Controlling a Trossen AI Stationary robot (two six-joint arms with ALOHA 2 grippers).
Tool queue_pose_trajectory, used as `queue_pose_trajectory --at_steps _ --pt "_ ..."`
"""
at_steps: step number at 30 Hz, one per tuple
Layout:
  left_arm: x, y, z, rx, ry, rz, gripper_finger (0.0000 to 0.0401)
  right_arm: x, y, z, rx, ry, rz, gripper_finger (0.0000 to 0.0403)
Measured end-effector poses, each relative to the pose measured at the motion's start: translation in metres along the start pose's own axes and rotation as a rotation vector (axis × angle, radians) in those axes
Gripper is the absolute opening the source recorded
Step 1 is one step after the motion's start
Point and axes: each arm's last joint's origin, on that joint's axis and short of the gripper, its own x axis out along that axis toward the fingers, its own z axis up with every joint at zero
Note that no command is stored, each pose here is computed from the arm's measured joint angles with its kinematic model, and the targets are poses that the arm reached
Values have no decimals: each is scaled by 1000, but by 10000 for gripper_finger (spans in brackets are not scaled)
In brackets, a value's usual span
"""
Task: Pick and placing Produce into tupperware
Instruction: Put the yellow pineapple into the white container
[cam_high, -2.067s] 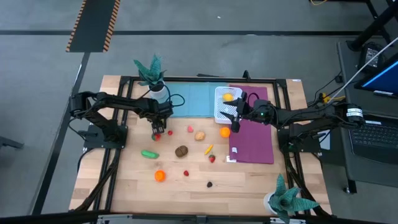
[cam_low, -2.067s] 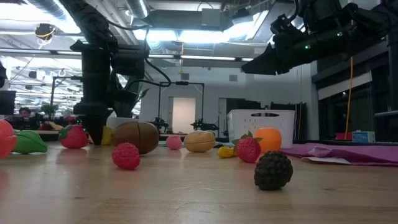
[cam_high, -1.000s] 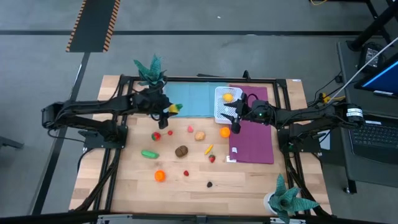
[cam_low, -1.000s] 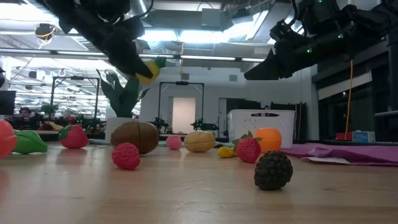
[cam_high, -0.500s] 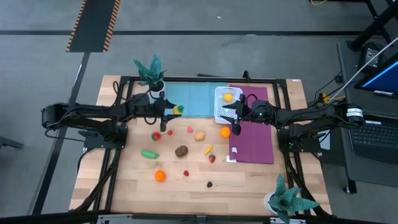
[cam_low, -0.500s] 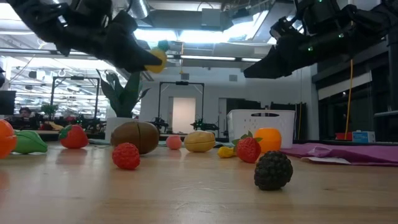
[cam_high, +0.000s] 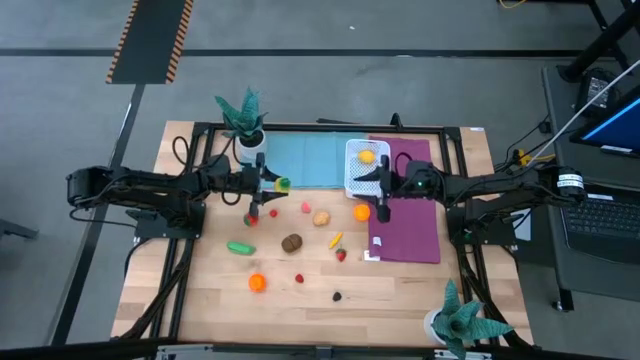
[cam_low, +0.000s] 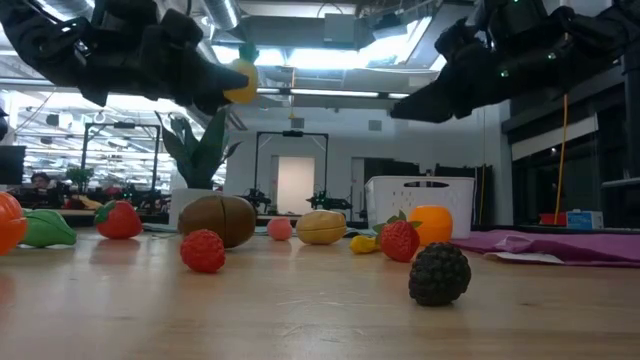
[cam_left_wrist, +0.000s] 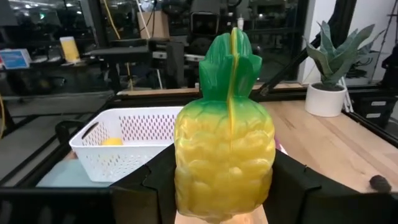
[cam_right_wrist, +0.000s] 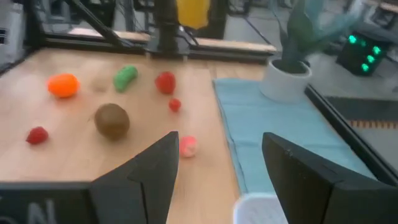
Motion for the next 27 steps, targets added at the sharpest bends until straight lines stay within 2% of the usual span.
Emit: queue_pose_trajectory --at_steps 10,17,27 --pt "6 -4 -2 5 -22 -11 164 5 -1 8 12 -119 -5 232" --pt "19 -4 -9 17 -77 -15 167 31 -2 -1 6 -204 -17 232" --pt "43 3 -14 0 -81 -16 168 76 -7 11 7 -223 5 232"
